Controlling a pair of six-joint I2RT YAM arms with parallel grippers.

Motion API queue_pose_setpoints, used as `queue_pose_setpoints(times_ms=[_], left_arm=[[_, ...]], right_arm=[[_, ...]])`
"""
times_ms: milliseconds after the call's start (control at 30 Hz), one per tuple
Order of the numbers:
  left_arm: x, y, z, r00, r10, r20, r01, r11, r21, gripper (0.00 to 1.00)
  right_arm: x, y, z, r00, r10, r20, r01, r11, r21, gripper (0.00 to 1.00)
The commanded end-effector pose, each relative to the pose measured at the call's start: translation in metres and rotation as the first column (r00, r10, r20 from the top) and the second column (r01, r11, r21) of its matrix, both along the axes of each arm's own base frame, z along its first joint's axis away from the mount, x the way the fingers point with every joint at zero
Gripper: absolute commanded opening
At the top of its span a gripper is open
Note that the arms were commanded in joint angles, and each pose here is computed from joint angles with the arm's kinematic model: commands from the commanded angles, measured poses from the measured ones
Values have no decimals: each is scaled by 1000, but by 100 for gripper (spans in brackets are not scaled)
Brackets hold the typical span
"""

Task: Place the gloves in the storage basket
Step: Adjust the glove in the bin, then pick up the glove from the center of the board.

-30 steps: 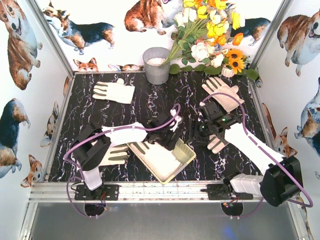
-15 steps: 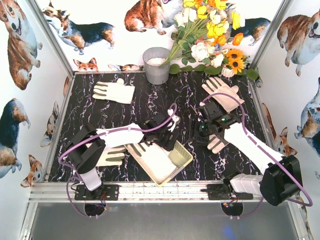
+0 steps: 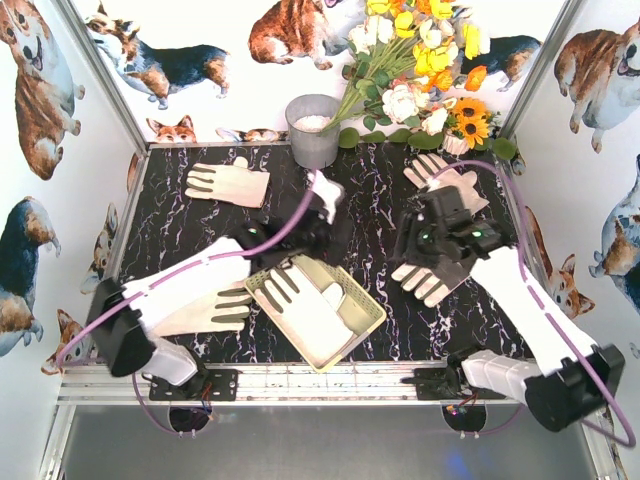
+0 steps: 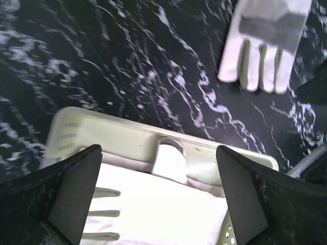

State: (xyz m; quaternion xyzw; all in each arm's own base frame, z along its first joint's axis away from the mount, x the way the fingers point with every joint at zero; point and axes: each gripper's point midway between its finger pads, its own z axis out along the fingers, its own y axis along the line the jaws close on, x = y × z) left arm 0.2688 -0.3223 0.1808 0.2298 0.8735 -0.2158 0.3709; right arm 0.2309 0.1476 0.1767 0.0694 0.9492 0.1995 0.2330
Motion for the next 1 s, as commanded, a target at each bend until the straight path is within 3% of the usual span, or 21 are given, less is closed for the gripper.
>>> queue_pose_setpoints(times_ms=[0, 167, 300, 500, 833, 900, 967], left_arm=[[26, 57, 39, 977, 208, 50, -208, 978, 7, 88], [47, 122, 49, 925, 378, 36, -377, 926, -18, 90], [54, 156, 48, 889, 457, 23, -458, 889, 0, 90], [53, 166, 47, 866, 499, 14, -499, 867, -19, 91], [46, 176, 36, 834, 551, 2, -551, 834, -21, 91], [43, 178, 33, 836, 548, -1, -548, 836, -5, 91], [43, 177, 35, 843, 538, -1, -538, 843, -3, 91]], right_arm=[[20, -39, 35, 980, -125, 157, 137, 988, -66, 53], [42, -79, 11, 962, -231, 148, 249, 962, -111, 55], [66, -108, -17, 921, -378, 94, 384, 921, -68, 55], [92, -138, -42, 847, -531, 27, 530, 847, 42, 54], [104, -144, -100, 829, -542, -139, 549, 836, 14, 55], [107, -144, -109, 827, -534, -175, 544, 839, 11, 47], [112, -142, -115, 827, -527, -198, 541, 841, 23, 30]])
